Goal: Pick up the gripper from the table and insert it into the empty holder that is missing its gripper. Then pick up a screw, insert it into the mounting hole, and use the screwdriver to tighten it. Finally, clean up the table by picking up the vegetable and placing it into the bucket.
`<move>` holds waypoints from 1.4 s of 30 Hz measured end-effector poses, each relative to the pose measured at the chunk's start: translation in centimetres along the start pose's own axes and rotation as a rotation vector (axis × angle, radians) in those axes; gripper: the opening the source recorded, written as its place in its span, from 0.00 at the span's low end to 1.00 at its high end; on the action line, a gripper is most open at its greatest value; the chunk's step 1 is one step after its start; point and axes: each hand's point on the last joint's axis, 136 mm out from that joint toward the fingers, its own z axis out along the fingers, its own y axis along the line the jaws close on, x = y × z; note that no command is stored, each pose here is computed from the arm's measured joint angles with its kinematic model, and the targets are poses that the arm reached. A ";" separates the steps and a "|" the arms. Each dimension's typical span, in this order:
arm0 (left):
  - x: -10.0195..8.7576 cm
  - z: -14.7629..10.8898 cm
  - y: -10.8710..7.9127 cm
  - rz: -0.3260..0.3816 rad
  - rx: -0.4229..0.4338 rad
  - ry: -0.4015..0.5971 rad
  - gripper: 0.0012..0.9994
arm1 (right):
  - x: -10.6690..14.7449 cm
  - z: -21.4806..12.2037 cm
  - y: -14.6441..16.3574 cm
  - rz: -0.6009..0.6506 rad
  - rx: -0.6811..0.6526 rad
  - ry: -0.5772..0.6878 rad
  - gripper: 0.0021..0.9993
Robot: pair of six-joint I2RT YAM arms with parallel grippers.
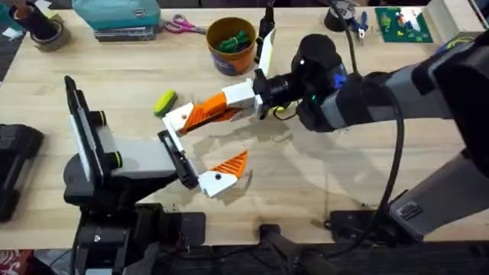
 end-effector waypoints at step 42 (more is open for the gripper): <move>0.0 0.0 0.3 0.008 -0.019 -0.001 0.99 | -1.0 0.8 -0.3 -0.055 -0.024 0.197 0.01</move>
